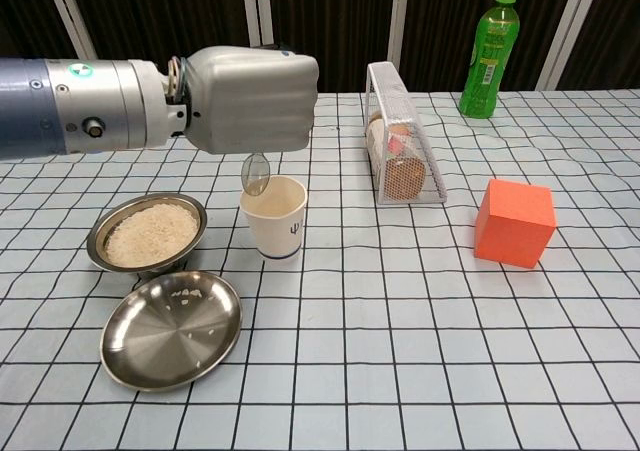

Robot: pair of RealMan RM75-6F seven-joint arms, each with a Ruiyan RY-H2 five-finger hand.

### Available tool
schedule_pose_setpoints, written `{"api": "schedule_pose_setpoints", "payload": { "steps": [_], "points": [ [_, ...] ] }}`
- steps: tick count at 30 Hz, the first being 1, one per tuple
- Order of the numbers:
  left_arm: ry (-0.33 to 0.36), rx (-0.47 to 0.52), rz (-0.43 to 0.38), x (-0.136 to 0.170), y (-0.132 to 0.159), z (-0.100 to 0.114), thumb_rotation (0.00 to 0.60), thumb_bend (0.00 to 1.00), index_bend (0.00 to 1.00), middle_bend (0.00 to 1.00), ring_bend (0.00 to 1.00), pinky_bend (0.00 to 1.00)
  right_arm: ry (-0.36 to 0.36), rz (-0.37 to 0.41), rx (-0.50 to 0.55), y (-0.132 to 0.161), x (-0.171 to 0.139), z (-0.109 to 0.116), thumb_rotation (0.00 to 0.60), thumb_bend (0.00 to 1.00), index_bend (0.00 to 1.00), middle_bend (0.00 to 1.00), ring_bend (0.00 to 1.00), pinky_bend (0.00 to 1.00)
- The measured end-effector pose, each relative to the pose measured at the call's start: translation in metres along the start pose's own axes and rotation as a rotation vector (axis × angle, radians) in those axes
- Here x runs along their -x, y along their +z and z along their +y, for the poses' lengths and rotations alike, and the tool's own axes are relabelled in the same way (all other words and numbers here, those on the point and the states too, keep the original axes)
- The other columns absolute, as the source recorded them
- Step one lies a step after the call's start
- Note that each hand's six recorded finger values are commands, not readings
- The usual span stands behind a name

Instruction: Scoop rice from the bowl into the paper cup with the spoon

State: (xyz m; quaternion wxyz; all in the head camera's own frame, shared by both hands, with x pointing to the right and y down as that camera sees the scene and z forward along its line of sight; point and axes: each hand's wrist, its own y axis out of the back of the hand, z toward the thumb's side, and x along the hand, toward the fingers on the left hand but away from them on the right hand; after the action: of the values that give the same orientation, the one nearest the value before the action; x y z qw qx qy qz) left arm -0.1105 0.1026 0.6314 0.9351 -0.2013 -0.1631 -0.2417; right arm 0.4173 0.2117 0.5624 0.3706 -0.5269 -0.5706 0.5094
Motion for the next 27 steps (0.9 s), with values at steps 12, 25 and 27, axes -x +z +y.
{"api": "schedule_pose_setpoints", "payload": {
  "steps": [12, 25, 27],
  "points": [
    [-0.015, 0.033, 0.011, -0.002, 0.003, 0.004, 0.600, 0.50, 0.55, 1.00, 1.00, 1.00, -0.005, -0.001, 0.000, 0.000, -0.001, 0.001, 0.600, 0.38, 0.00, 0.00, 0.00, 0.00],
    [-0.243, 0.421, 0.201, 0.016, -0.017, -0.018, 0.600, 0.49, 0.55, 1.00, 1.00, 1.00, 0.000, -0.004, -0.002, 0.000, -0.002, 0.001, 0.600, 0.38, 0.00, 0.00, 0.00, 0.00],
    [-0.285, 0.497, 0.227, 0.023, -0.018, -0.020, 0.600, 0.49, 0.55, 1.00, 1.00, 1.00, 0.001, -0.004, -0.004, 0.000, -0.002, 0.001, 0.600, 0.38, 0.00, 0.00, 0.00, 0.00]
  ]
}}
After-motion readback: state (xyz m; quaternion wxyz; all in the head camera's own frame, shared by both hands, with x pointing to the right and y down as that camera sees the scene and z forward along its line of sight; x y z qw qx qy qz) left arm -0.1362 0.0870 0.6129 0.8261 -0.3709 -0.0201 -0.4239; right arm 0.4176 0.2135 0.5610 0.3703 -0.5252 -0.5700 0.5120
